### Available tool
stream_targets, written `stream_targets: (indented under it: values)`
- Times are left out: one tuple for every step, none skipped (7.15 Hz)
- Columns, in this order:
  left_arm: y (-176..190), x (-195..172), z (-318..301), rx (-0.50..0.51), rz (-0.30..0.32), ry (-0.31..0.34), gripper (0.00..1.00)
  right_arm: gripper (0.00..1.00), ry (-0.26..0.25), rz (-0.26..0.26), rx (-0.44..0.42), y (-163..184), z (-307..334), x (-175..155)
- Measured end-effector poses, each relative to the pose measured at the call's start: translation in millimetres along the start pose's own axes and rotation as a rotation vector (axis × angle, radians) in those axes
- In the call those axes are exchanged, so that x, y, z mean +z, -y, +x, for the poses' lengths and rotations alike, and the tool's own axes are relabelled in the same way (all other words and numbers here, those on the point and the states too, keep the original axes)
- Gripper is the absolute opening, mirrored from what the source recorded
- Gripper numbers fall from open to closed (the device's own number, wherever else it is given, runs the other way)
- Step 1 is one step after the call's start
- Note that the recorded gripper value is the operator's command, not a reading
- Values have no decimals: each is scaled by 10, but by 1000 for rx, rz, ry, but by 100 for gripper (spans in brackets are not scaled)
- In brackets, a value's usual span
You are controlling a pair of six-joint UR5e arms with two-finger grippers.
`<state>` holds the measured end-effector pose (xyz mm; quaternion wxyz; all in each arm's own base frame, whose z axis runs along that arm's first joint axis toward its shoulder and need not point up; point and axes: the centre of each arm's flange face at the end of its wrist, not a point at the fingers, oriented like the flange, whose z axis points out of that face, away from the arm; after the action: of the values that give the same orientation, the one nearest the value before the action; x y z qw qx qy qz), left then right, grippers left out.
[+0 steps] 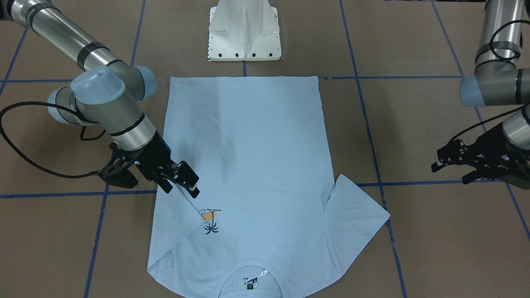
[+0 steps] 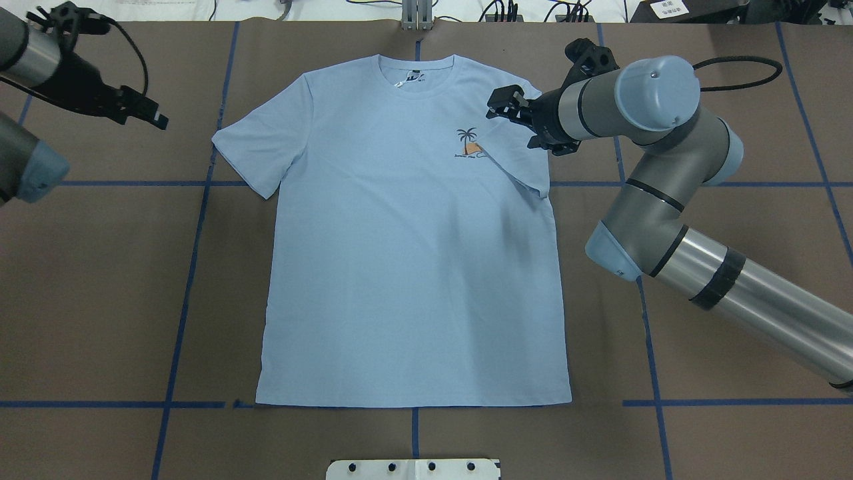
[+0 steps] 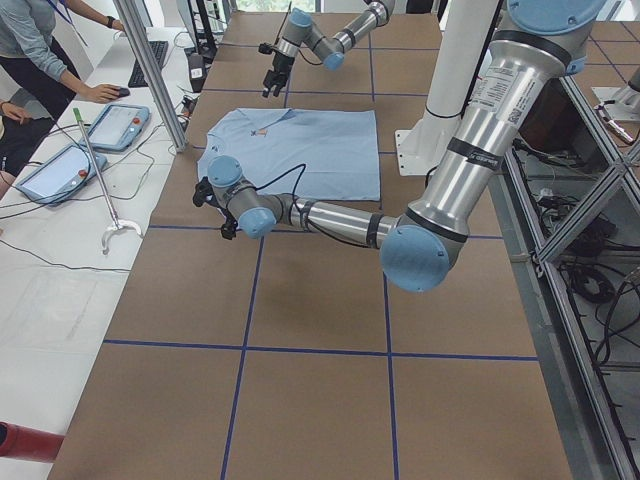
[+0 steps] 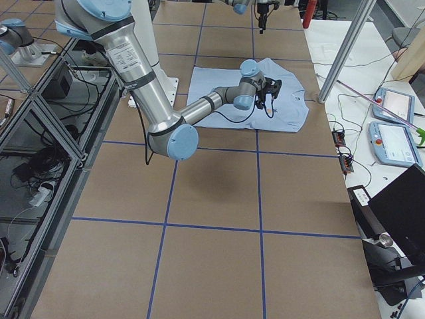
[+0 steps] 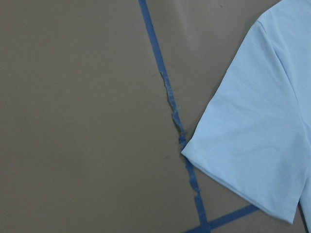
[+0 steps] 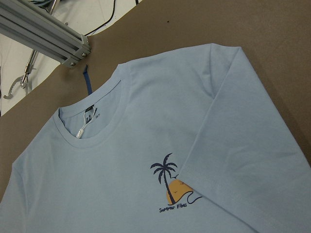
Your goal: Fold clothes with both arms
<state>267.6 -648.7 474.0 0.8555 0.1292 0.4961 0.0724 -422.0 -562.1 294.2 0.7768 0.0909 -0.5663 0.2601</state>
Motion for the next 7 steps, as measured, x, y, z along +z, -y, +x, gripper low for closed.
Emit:
stream_targets:
  values:
    - [15, 389, 187, -36, 31, 9, 89, 100, 7, 0, 1, -21, 54, -87]
    - [6, 663, 388, -79, 67, 21, 86, 100, 13, 0, -1, -34, 79, -146]
    - [-3, 802, 523, -105, 88, 27, 83, 100, 18, 0, -2, -41, 88, -178]
    - [-8, 850, 576, -115, 95, 29, 81, 100, 22, -1, -4, -46, 79, -198]
    - [-8, 861, 581, -118, 98, 33, 80, 100, 30, 0, -6, -52, 59, -229]
    - [5, 867, 551, -120, 114, 51, 76, 100, 34, 0, -11, -58, 58, -261]
    - [27, 870, 519, -123, 140, 75, 74, 100, 33, 1, -15, -57, 81, -271]
